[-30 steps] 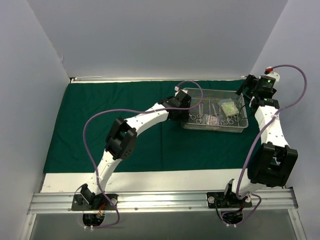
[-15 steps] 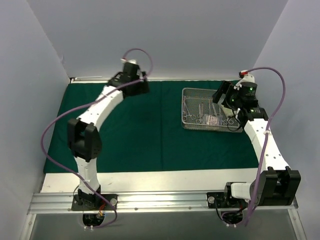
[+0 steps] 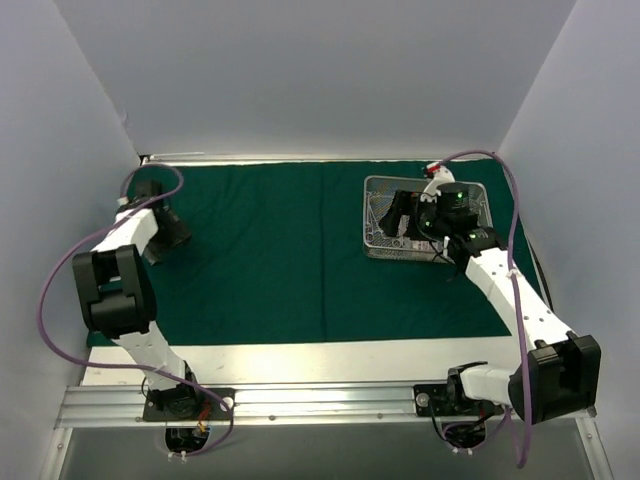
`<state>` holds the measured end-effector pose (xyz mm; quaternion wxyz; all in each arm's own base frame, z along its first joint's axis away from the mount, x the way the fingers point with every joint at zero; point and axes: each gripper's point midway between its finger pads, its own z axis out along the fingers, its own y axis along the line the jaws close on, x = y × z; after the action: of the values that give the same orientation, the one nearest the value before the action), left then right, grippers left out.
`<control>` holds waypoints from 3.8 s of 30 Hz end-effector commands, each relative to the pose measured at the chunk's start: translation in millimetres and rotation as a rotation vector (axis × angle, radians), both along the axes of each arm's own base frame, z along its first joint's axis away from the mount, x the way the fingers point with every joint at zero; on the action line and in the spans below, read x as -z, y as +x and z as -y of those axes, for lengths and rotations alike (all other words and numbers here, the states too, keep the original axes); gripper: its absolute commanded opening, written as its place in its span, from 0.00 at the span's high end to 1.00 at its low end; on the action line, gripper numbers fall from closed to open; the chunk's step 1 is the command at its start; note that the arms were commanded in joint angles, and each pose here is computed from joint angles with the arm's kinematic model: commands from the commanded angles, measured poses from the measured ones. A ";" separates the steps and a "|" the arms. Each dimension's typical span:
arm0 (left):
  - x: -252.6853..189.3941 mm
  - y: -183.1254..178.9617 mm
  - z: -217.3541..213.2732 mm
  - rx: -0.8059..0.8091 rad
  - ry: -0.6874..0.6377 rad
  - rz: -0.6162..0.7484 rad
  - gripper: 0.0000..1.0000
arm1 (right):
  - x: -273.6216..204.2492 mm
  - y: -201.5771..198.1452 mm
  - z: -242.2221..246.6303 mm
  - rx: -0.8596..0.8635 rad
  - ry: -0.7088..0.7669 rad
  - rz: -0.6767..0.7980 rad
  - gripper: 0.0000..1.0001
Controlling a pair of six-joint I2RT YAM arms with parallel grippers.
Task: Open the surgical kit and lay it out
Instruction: Smooth out the surgical kit at the center of the board, then pick up the medical item from the container.
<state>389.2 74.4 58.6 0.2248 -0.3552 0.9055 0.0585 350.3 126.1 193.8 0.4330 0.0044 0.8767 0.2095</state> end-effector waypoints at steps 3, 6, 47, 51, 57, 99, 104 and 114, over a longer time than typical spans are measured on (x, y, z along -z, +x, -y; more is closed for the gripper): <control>-4.1 -18.8 -57.6 -0.174 0.023 0.051 0.21 | -5.9 -4.3 -20.2 -0.085 0.001 0.030 0.14; 10.5 -35.2 -71.9 -0.224 0.010 0.011 0.21 | -4.3 -4.4 -23.0 -0.095 -0.003 0.029 0.14; -99.7 209.3 25.8 0.244 -0.125 0.569 0.19 | 20.6 2.9 -46.7 -0.135 -0.011 -0.016 0.14; -67.0 225.2 31.1 0.249 -0.164 0.529 0.18 | 24.4 2.7 -49.4 -0.128 -0.021 -0.030 0.13; -35.4 233.0 27.6 0.255 -0.156 0.475 0.17 | 23.5 1.7 -50.5 -0.109 -0.035 -0.039 0.13; -132.2 202.3 -35.5 0.109 0.025 0.451 0.03 | -24.6 48.2 36.6 0.303 -0.286 0.012 0.00; -178.5 154.2 -2.8 0.182 0.090 0.430 0.06 | -12.3 64.3 83.5 0.418 -0.235 -0.081 0.00; -209.8 31.4 56.2 0.268 0.153 0.360 0.06 | 23.4 74.0 117.1 0.473 -0.256 -0.231 0.12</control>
<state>448.9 21.6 286.5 0.4478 -0.2292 0.8643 -0.0005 422.1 10.9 161.9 0.3716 0.1807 0.9104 -0.0200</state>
